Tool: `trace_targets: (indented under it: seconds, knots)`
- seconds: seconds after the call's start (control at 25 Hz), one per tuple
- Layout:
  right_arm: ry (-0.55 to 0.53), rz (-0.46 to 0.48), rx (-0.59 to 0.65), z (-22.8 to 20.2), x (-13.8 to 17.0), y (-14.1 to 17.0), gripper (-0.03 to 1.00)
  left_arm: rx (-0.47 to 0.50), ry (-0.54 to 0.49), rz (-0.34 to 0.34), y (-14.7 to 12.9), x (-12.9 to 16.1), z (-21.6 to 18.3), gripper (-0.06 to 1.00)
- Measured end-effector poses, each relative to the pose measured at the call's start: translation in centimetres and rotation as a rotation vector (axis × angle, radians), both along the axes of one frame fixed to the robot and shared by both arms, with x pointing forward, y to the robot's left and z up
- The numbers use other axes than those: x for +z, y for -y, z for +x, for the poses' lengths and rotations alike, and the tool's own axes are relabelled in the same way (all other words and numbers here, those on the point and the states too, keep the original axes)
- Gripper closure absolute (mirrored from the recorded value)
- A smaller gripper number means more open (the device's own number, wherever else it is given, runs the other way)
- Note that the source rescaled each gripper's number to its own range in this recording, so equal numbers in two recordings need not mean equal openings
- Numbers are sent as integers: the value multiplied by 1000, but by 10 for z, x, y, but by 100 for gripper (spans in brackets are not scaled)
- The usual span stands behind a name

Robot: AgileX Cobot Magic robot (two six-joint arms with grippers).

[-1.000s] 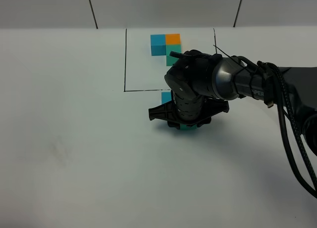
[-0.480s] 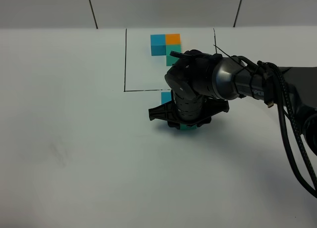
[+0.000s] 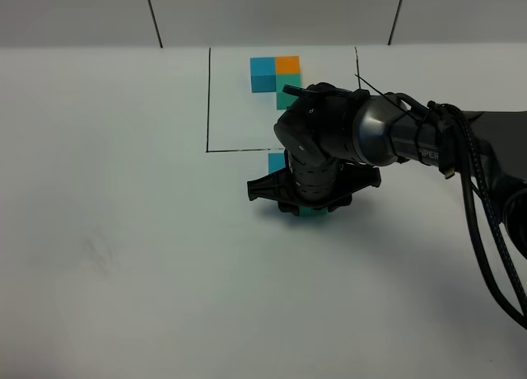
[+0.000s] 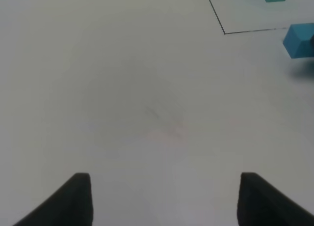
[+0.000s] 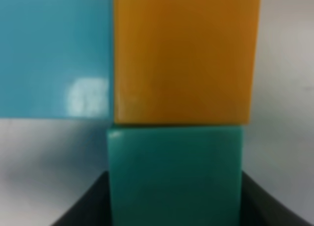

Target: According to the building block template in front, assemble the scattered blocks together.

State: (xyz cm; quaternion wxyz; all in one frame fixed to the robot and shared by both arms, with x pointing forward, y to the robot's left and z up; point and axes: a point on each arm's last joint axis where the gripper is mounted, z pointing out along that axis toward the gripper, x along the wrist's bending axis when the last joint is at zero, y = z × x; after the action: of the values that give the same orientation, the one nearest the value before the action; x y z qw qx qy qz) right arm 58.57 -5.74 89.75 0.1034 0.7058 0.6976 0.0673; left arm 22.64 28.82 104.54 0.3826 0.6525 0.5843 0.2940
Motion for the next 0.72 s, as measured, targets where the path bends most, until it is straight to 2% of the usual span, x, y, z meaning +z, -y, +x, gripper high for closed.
trace_targets:
  seconds: [0.16,0.32,0.4,0.52,0.72]
  knots:
    - [-5,2,-4,0,0,0,62,0,0,0,0,0,0,58]
    - [14,19,0,-1,11,0,21,0,0,0,0,0,0,58]
    - [31,28,20,-1,21,0,6,0,0,0,0,0,0,58]
    - [44,49,54,-4,39,0,-2,0,0,0,0,0,0,58]
    - [41,94,148,-10,65,1,-3,0,0,0,0,0,0,58]
